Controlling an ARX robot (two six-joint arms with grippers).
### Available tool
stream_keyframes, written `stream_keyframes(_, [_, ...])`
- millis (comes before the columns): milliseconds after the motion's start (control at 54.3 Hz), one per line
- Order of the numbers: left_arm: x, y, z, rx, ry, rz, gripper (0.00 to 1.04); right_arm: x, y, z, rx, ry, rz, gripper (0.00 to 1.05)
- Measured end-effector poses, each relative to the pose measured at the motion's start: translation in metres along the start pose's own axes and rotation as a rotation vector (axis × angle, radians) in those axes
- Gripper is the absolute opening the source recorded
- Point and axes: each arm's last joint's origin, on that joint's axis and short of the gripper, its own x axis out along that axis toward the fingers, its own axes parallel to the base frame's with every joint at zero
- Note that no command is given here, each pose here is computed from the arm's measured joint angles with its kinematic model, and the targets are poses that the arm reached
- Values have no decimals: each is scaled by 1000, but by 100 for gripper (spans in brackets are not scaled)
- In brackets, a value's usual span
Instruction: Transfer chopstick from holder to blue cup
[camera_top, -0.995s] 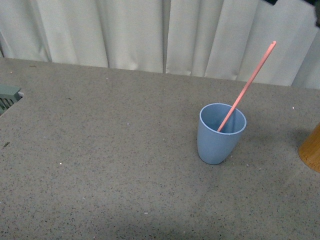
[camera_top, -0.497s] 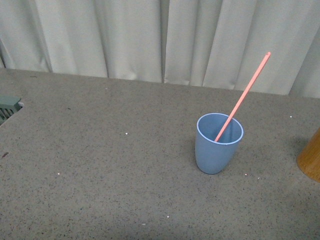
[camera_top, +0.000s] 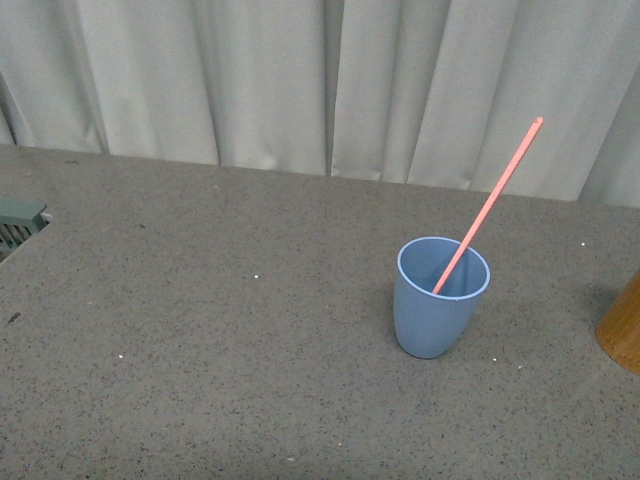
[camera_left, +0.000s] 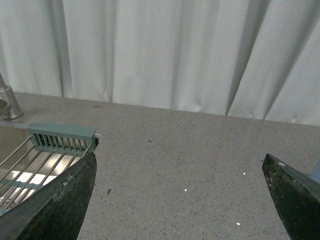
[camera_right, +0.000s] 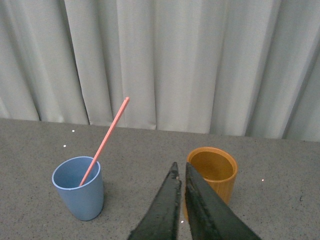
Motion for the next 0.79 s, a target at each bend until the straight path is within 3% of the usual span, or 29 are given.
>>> stream_keyframes(184, [0, 0, 0, 0, 0, 0, 98, 0, 0, 0, 0, 0, 0, 44])
stream_keyframes(424, [0, 0, 0, 0, 0, 0, 98, 0, 0, 0, 1, 0, 0, 97])
stream_keyframes(792, [0, 0, 0, 0, 0, 0, 98, 0, 0, 0, 1, 0, 0, 95])
